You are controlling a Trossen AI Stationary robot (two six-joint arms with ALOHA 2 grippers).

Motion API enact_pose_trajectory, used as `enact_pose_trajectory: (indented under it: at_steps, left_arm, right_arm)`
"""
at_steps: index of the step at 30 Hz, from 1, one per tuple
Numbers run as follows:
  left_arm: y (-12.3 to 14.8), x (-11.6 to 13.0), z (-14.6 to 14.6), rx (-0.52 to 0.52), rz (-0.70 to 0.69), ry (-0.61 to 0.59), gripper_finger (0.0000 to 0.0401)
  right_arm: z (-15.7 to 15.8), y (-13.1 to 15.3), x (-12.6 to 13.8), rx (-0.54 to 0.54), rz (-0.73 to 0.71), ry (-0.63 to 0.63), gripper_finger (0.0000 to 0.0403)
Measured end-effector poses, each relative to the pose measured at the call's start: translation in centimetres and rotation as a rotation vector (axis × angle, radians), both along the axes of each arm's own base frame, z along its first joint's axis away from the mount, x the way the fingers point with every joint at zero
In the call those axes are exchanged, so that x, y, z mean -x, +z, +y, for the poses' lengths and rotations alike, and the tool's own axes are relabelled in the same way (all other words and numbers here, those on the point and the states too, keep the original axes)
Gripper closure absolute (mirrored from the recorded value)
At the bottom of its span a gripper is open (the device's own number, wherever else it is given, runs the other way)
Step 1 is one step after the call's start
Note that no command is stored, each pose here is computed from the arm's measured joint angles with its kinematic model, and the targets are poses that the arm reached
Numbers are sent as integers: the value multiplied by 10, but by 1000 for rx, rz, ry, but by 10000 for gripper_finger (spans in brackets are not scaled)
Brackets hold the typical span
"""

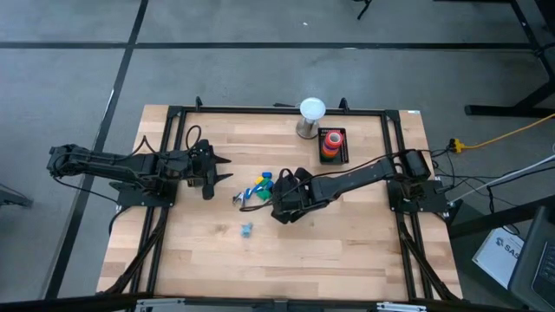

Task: Pick and place Stapler, Stapler remover, tape
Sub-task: Put the black staple remover into the center black bin

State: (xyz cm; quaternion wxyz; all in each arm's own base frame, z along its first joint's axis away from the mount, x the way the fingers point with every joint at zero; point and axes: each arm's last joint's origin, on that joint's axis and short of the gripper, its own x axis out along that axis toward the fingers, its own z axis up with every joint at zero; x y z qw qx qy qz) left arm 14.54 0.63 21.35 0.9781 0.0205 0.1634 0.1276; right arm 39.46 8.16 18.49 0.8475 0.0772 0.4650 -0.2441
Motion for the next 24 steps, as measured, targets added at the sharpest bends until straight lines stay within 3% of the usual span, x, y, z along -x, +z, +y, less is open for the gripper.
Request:
enact_pose_trajectory:
  at_steps: [6,13,24]
  left_arm:
    - [0,0,0,0,0,0,191]
    - [0,0,0,0,0,0,191]
    - [0,0,0,0,0,0,191]
  right_arm:
    - [12,4,-6,16,-72,91,272]
    - [23,13,-17,84,-176,252,272]
    - [26,8,-25,131,-208,323,273]
